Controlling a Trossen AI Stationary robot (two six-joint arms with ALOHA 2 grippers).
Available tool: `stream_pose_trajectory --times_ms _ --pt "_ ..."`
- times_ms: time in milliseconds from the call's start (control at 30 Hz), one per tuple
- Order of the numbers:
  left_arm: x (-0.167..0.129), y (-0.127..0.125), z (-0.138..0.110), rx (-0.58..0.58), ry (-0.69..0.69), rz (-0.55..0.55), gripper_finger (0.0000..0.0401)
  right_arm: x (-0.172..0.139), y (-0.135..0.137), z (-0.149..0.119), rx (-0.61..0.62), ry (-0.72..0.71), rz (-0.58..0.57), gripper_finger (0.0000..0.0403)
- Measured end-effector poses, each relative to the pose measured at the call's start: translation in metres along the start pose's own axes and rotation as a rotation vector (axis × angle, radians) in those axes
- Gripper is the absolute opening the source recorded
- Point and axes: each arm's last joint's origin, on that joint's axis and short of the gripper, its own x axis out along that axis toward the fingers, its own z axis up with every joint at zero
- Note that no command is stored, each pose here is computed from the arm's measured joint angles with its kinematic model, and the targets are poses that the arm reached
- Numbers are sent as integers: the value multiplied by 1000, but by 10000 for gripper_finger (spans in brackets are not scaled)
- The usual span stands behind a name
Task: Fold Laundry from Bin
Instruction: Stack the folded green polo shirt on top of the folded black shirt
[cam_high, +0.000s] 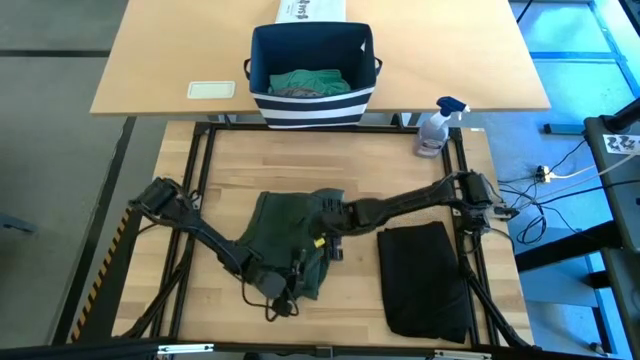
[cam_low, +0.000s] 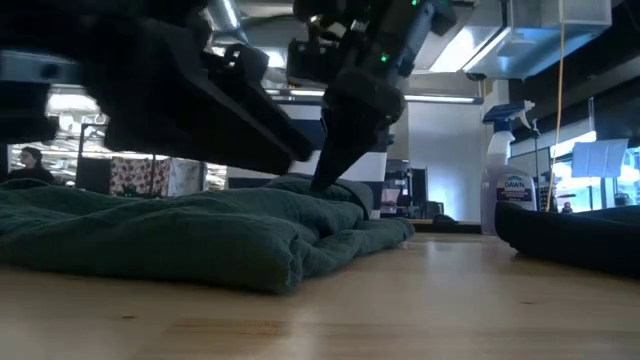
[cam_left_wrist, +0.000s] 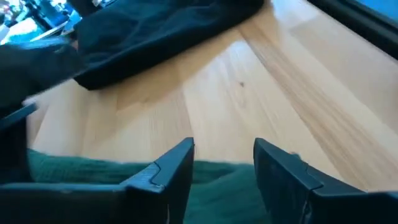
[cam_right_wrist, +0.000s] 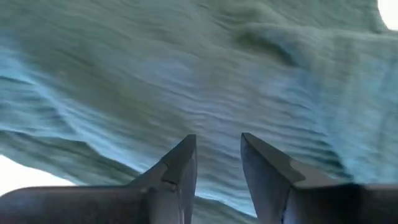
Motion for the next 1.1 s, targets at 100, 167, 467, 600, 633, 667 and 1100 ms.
stream_pose_trajectory --times_ms 100,167,467,600,633,667,1100 --pt "6 3 -6 -19 48 1 150 4 -11 -3 3 13 -10 124" --pt "7 4 -14 -29 110 -13 139 8 -19 -8 12 38 -13 124" --pt "8 0 -24 -75 206 -202 93 29 -54 -29 81 29 6 124" --pt "4 -9 -24 -63 207 -296 86 33 -60 -37 98 44 25 124" --pt "3 -11 -24 -60 211 -318 86 34 -60 -37 99 44 37 124" --pt "2 -12 -24 -57 215 -332 86 34 -60 -38 98 43 47 124" --pt "-32 4 15 -27 68 -247 88 0 -25 -11 39 -88 138 124"
